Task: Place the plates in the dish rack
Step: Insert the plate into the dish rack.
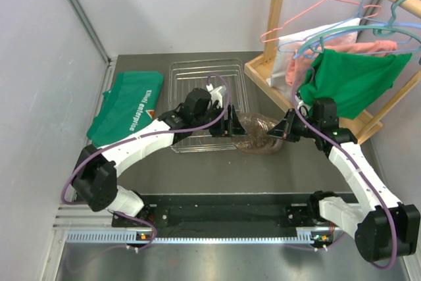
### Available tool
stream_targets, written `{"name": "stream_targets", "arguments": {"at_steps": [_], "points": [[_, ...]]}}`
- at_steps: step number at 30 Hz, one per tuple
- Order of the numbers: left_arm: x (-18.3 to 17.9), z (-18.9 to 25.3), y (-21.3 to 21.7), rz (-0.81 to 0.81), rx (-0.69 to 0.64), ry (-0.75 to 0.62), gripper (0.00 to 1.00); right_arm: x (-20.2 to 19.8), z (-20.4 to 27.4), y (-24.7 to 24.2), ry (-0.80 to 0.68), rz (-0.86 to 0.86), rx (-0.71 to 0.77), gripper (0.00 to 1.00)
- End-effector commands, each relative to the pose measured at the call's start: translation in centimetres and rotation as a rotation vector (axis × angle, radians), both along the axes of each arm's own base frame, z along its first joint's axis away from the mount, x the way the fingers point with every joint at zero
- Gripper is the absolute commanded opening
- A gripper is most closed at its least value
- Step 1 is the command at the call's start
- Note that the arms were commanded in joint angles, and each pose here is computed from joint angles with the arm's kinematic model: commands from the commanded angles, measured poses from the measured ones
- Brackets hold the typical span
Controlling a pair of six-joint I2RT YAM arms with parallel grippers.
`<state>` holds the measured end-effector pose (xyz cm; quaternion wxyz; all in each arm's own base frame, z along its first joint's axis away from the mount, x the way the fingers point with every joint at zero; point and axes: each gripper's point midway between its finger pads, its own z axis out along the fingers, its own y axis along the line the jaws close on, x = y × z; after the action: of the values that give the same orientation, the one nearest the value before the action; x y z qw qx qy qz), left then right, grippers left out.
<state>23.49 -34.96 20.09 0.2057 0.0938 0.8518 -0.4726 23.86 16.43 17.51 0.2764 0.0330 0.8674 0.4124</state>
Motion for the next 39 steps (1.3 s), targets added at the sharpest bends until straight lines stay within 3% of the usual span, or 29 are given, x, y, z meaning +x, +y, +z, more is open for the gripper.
{"name": "stream_targets", "arguments": {"at_steps": [1,4,7,8,9,13,14,16,23,28,33,39], "points": [[1.6,2.4,-1.0,0.027,-0.064,-0.088,0.57,0.5,0.8,0.4,-0.06,0.02,0.013,0.0],[1.8,2.6,-1.2,0.03,-0.066,-0.094,0.39,0.3,0.3,0.3,-0.046,0.018,0.009,0.0],[2.0,2.5,-1.2,0.033,-0.058,-0.094,0.15,0.1,-0.3,0.3,-0.033,0.018,-0.001,0.0],[2.0,2.4,-1.1,0.035,-0.051,-0.097,0.02,0.1,-0.6,0.1,-0.026,0.011,-0.008,0.1],[2.1,2.3,-1.0,0.042,-0.043,-0.101,0.0,0.1,-0.8,0.0,-0.019,0.002,-0.015,0.14],[2.8,2.4,0.2,0.089,0.03,-0.136,0.0,0.0,-2.7,-1.2,0.058,-0.07,-0.078,0.29],[2.7,2.4,0.8,0.09,0.06,-0.15,0.0,0.1,-3.3,-1.7,0.077,-0.103,-0.105,0.39],[3.4,3.0,1.6,0.131,0.099,-0.187,0.0,0.1,-4.2,-2.2,0.124,-0.141,-0.131,0.45],[4.3,5.7,4.1,0.213,0.167,-0.291,0.0,-1.2,-2.1,0.6,0.099,0.031,0.018,0.66],[4.8,6.4,5.6,0.264,0.225,-0.322,0.0,-3.1,-3.0,0.3,0.148,0.124,-0.036,0.77],[5.0,6.7,6.4,0.289,0.26,-0.336,0.0,-5.0,-6.0,-0.4,0.262,0.152,-0.095,0.78],[5.3,7.3,7.3,0.328,0.282,-0.358,0.0,-7.1,-4.5,1.6,0.214,0.28,-0.052,0.84]]}}
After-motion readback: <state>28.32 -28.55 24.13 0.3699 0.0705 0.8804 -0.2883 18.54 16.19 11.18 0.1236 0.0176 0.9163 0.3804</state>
